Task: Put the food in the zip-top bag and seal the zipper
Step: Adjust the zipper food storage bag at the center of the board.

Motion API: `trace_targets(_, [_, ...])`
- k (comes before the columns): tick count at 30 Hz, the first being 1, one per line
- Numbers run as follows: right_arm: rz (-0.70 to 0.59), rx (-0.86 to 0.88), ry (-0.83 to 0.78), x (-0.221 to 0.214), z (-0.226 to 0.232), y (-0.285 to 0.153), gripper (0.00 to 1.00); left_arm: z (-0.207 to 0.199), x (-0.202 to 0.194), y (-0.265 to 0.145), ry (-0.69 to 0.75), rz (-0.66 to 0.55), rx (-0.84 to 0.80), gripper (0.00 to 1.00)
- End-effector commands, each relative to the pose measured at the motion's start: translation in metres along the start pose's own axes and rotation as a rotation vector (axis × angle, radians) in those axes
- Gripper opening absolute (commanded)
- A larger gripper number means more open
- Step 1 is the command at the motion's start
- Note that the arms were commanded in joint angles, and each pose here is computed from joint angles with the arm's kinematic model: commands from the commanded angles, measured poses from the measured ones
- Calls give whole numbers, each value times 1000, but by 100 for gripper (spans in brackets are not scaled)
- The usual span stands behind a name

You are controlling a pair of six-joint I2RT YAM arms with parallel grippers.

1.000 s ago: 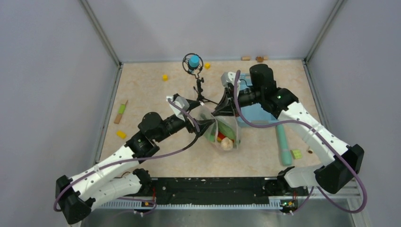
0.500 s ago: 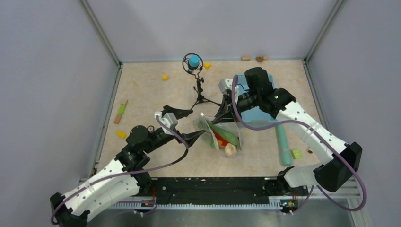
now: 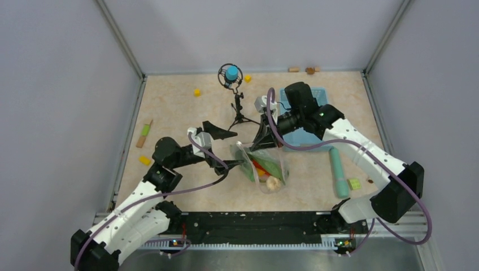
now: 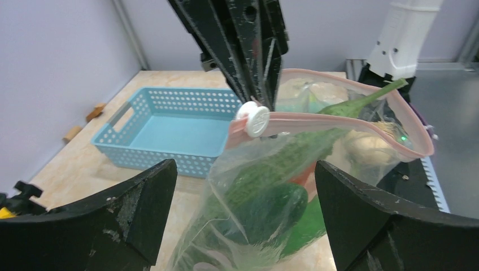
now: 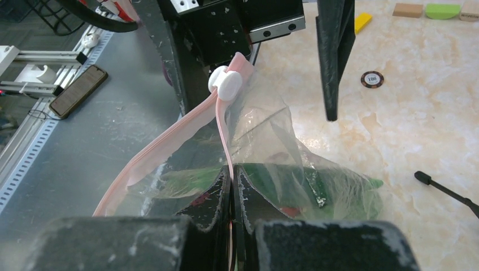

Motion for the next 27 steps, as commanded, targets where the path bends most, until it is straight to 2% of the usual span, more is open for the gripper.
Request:
trace_targets(1, [-20, 33, -56, 14, 7, 3, 0, -18, 24, 4, 69, -70, -180, 97])
trace_targets(4, [-19, 35, -62, 16, 9, 4, 0, -19, 23, 8, 44, -60, -211, 95])
trace_targets(10, [-10, 20, -53, 14, 7, 6, 0, -23, 26, 12, -4, -64, -267, 75])
trace_targets(11, [-7, 12, -45, 13, 5, 6, 0, -23, 27, 12, -6, -64, -275, 68])
trace_targets(14, [-3, -2, -36, 14, 3, 6, 0, -23, 25, 14, -24, -52, -281, 32])
trace_targets(17, [4, -45, -28, 15, -1, 4, 0, -23, 22, 12, -36, -30, -277, 0])
trace_targets(19, [15, -124, -18, 16, -8, -1, 1, -21, 22, 11, -38, -16, -254, 0])
trace_targets(20, [18, -166, -18, 18, -12, -4, 8, -21, 22, 10, -39, -11, -242, 0])
trace_targets(23, [16, -311, -36, 27, -19, -18, 17, -17, 21, 6, -43, 3, -184, 0])
trace_targets(27, [-36, -446, -94, 40, -15, -37, 49, -12, 18, 1, -56, 14, -116, 0])
Point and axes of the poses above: each gripper's point midway between its finger pads, its own y axis out along the fingers, its own z axis along the line the jaws close on, x = y × z, the point moved 1 cm from there along -y, back along the fingers, and after that the axes turned 6 degrees about y, right-handed, at the moved point
